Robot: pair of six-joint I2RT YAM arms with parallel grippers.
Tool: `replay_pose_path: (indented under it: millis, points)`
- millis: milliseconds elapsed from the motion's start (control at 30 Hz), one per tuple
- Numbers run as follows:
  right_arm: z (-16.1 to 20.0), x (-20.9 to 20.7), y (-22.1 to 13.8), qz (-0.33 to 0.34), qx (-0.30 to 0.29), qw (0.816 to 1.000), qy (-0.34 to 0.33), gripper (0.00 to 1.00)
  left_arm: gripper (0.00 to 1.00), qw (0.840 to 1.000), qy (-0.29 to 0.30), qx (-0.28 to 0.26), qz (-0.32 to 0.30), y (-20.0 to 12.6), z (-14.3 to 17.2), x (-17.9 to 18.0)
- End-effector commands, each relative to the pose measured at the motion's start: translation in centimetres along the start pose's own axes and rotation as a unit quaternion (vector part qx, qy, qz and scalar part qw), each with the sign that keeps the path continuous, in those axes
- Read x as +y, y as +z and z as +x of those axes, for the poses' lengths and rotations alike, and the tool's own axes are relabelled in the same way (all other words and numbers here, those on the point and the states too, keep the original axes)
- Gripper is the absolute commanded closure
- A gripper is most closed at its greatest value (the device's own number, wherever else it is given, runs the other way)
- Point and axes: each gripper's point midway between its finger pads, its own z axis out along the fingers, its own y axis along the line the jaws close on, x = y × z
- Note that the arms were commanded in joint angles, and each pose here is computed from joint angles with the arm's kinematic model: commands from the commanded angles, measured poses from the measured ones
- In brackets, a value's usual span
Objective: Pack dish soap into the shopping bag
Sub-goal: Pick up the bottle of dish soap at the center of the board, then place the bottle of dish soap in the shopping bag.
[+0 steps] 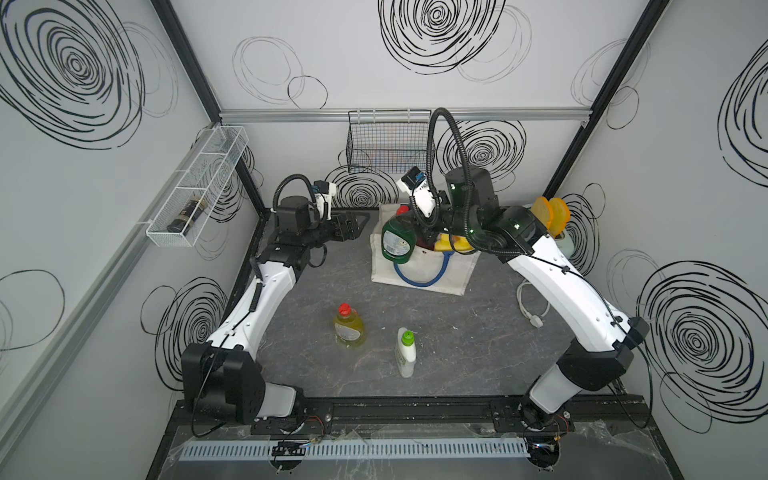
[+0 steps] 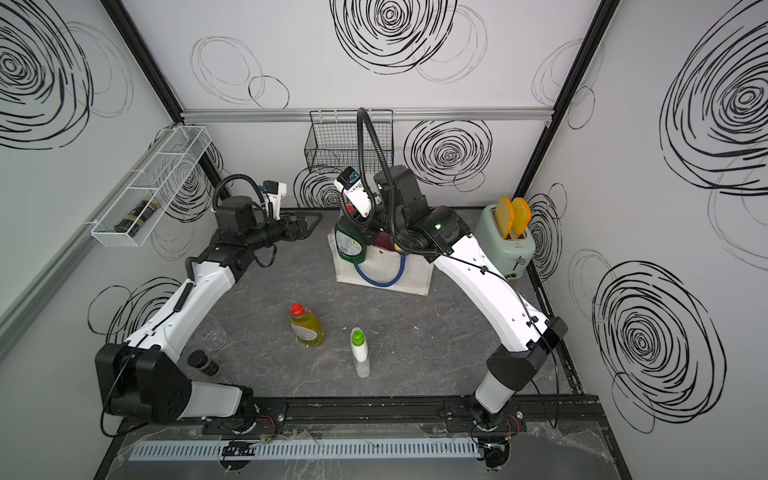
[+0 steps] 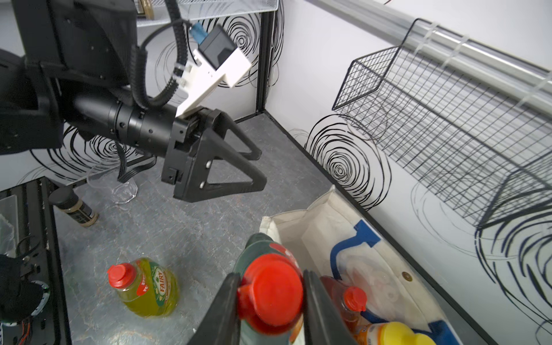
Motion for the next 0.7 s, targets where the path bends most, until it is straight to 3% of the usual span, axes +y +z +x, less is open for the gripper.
replay_pose_path:
  millis: [0,267,667]
  points:
    - [-6.2,-2.3,-3.8,0.041,-0.109,0.993,-0.013,1.00,0.04,1.000,0.022,-0.016,0.014,0.0,-1.4,-1.0]
    - [-7.7,-5.1,-4.7,0.071,-0.125,0.990,-0.007,1.00,0.04,0.999,0.024,-0.009,0.020,0.4,-1.0,-1.5]
    - [-4.0,-7.7,-2.3,0.081,-0.093,0.992,-0.001,1.00,0.04,0.998,0.042,0.037,0.023,3.3,2.4,-3.6]
